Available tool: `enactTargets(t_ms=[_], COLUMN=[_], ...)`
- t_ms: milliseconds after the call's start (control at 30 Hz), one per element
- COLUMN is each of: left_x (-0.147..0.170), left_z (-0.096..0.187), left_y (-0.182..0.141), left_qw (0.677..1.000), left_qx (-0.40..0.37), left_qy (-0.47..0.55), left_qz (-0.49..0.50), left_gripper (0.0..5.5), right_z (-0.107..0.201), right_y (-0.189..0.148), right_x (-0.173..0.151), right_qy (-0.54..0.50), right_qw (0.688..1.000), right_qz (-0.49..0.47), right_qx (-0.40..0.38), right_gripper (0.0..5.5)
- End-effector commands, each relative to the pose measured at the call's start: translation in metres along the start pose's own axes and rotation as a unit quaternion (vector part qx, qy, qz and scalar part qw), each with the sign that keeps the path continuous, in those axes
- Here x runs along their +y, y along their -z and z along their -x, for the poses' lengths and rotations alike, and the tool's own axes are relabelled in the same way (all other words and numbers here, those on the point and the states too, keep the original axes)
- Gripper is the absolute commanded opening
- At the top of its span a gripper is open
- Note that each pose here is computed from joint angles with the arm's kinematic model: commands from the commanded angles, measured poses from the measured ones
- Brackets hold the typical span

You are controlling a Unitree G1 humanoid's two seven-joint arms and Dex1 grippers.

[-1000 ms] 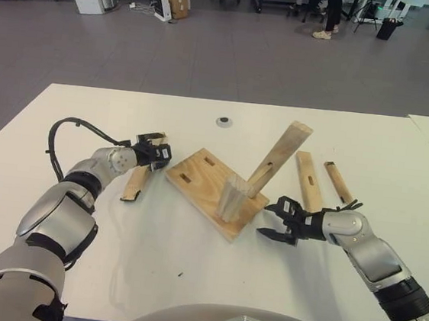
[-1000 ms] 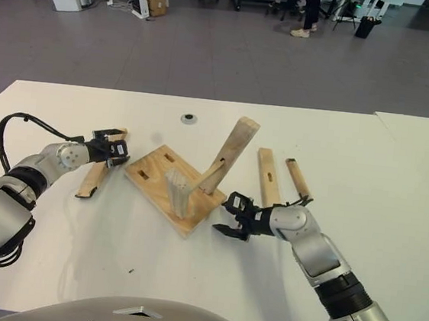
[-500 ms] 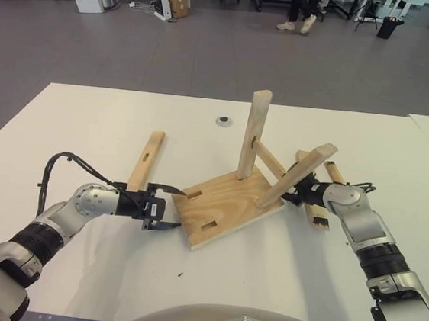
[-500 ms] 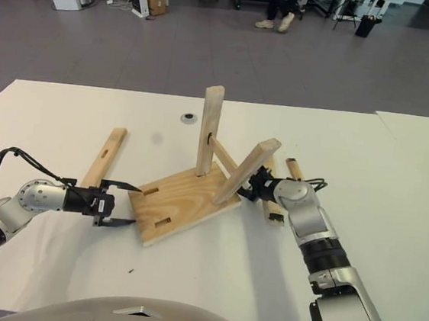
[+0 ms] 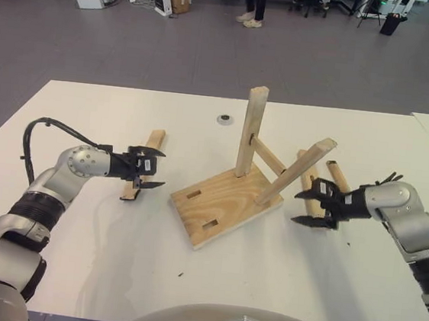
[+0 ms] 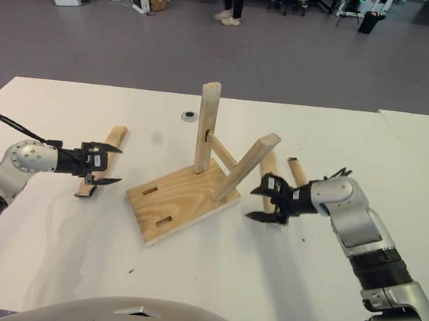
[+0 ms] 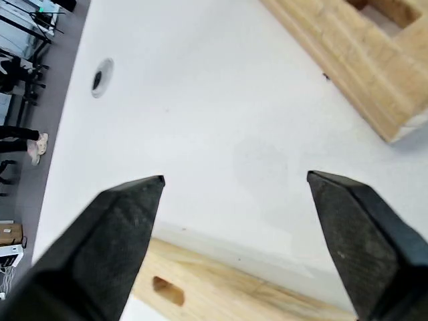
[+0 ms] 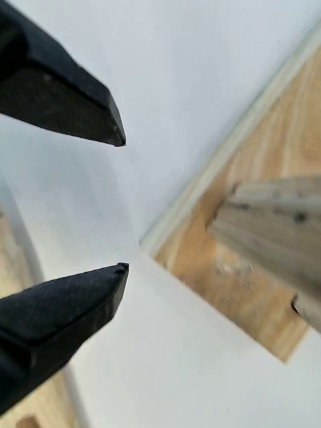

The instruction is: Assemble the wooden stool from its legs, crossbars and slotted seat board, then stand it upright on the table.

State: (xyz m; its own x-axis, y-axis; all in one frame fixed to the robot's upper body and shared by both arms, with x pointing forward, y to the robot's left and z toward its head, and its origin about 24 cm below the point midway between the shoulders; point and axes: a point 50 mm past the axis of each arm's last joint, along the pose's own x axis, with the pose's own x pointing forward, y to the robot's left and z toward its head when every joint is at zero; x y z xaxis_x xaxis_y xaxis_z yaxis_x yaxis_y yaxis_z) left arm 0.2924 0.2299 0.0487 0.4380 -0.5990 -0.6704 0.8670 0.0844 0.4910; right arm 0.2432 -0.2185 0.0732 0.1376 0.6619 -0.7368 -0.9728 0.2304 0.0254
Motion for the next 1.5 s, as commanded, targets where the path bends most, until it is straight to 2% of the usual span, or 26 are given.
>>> enactTargets(t_ms=[33, 167, 267, 467, 600, 733, 833, 900, 967, 1067, 1167, 1267, 1433, 1500], left_x=[-0.02, -0.048, -0.063, -0.077, -0.071, -0.065, -0.068, -0.073, -0.079, -0.084, -0.082, -0.076, -0.059, -0.052], left_z=[-0.029, -0.032, -0.022, -0.026, -0.026, -0.035, -0.039, -0.036, -0.031, -0.021, -0.01, -0.003, 0.018, 0.024], left_y=[-0.004, -0.015, -0.025, -0.039, -0.032, -0.036, -0.038, -0.043, -0.053, -0.058, -0.055, -0.052, -0.048, -0.051], left_qw=[0.999, 0.993, 0.987, 0.984, 0.986, 0.985, 0.985, 0.977, 0.939, 0.875, 0.833, 0.819, 0.766, 0.733], left_qx=[-0.007, -0.066, -0.114, -0.147, -0.132, -0.14, -0.144, -0.167, -0.226, -0.268, -0.271, -0.267, -0.285, -0.307], left_qy=[0.05, 0.099, 0.099, 0.028, -0.012, -0.025, -0.021, -0.029, -0.068, -0.157, -0.234, -0.271, -0.355, -0.381], left_qz=[-0.004, 0.012, 0.046, 0.094, 0.098, 0.095, 0.095, 0.131, 0.249, 0.372, 0.422, 0.43, 0.453, 0.472], left_gripper=[3.94, 3.94, 3.94, 3.94, 3.94, 3.94, 3.94, 3.94, 3.94, 3.94, 3.94, 3.94, 3.94, 3.94], right_z=[-0.027, -0.072, -0.083, -0.08, -0.076, -0.075, -0.072, -0.055, -0.021, 0.026, 0.051, 0.048, 0.028, 0.022], right_y=[0.0, -0.013, -0.019, -0.012, -0.012, -0.012, -0.011, -0.014, -0.027, -0.031, 0.014, 0.046, 0.082, 0.094], right_x=[0.021, 0.016, -0.007, -0.015, 0.006, 0.012, -0.002, -0.024, -0.046, -0.079, -0.098, -0.097, -0.085, -0.079], right_qy=[-0.046, -0.003, 0.08, 0.111, 0.026, 0.006, 0.064, 0.144, 0.216, 0.338, 0.447, 0.451, 0.423, 0.412], right_qw=[0.998, 0.994, 0.984, 0.98, 0.988, 0.989, 0.986, 0.974, 0.95, 0.887, 0.848, 0.845, 0.854, 0.855], right_qz=[-0.041, -0.063, -0.101, -0.112, -0.09, -0.092, -0.097, -0.109, -0.127, -0.178, -0.222, -0.258, -0.297, -0.314], right_qx=[-0.032, -0.085, -0.121, -0.121, -0.12, -0.119, -0.123, -0.136, -0.187, -0.26, -0.178, -0.123, -0.056, -0.034], right_gripper=[3.28, 3.28, 3.28, 3.28, 3.28, 3.28, 3.28, 3.28, 3.28, 3.28, 3.28, 3.28, 3.28, 3.28])
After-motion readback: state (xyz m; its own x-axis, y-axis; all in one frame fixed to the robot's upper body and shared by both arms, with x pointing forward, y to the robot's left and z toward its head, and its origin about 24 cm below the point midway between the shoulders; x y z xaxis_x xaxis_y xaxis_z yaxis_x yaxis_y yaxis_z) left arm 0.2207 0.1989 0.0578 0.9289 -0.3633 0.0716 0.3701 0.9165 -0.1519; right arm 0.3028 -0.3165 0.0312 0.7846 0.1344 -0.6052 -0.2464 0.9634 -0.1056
